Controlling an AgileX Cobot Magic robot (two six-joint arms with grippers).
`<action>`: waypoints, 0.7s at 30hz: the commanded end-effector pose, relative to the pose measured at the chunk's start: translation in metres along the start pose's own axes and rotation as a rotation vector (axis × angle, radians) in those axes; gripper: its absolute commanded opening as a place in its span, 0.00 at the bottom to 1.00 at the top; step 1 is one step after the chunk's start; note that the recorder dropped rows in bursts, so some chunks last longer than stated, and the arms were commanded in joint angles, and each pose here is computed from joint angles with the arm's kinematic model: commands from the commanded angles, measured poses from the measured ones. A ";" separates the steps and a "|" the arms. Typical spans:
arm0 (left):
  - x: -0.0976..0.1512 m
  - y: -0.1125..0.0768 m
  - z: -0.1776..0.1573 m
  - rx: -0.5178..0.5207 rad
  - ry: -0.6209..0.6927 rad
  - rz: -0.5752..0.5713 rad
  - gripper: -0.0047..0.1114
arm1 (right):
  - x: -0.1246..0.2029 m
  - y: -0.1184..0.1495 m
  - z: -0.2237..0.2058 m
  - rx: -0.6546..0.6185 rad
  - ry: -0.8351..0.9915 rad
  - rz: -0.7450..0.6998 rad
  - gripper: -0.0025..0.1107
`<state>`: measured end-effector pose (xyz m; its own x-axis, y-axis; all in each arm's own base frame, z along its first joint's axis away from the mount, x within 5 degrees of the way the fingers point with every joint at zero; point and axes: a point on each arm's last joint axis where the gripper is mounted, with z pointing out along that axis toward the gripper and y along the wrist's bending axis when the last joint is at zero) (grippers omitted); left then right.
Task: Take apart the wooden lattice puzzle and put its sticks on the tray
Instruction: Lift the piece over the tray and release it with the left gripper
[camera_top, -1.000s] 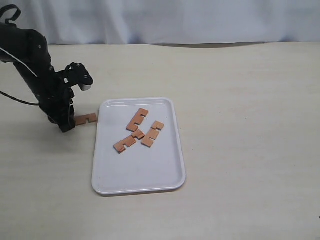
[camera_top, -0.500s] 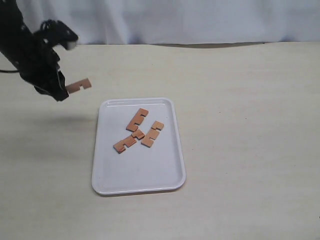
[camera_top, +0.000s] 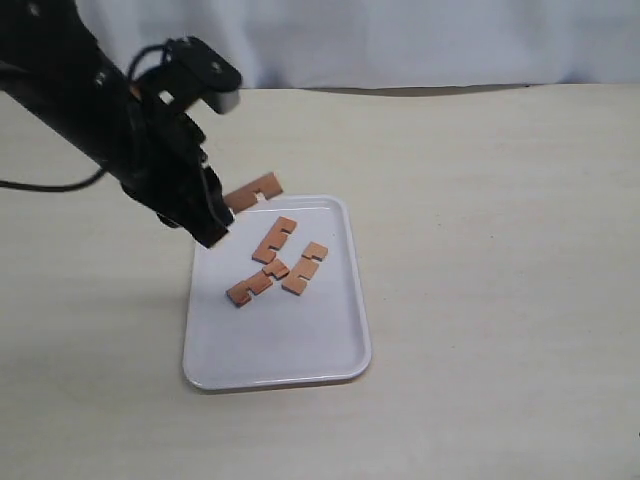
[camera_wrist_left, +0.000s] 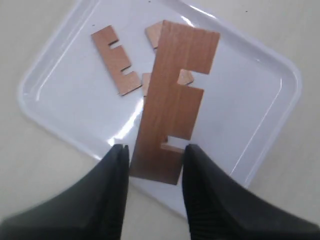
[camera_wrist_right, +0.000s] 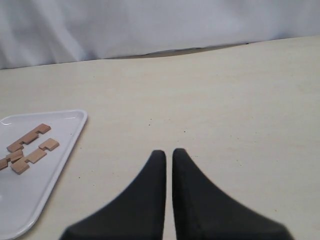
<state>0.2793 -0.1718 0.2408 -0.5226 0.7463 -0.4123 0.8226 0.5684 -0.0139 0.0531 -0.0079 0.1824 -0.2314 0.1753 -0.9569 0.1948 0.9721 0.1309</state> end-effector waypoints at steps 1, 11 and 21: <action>-0.010 -0.022 0.047 0.020 0.004 0.006 0.04 | 0.000 0.000 0.000 -0.002 -0.005 -0.005 0.06; -0.001 -0.018 0.122 0.019 0.071 -0.194 0.05 | 0.000 0.000 0.000 -0.002 -0.005 -0.005 0.06; 0.005 -0.016 0.143 0.018 0.096 -0.271 0.62 | 0.000 0.000 0.000 -0.002 -0.005 -0.005 0.06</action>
<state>0.2955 -0.2255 0.1097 -0.7256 0.6176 -0.3033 0.6713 0.7322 -0.1150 0.0531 -0.0079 0.1824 -0.2314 0.1753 -0.9569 0.1948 0.9721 0.1309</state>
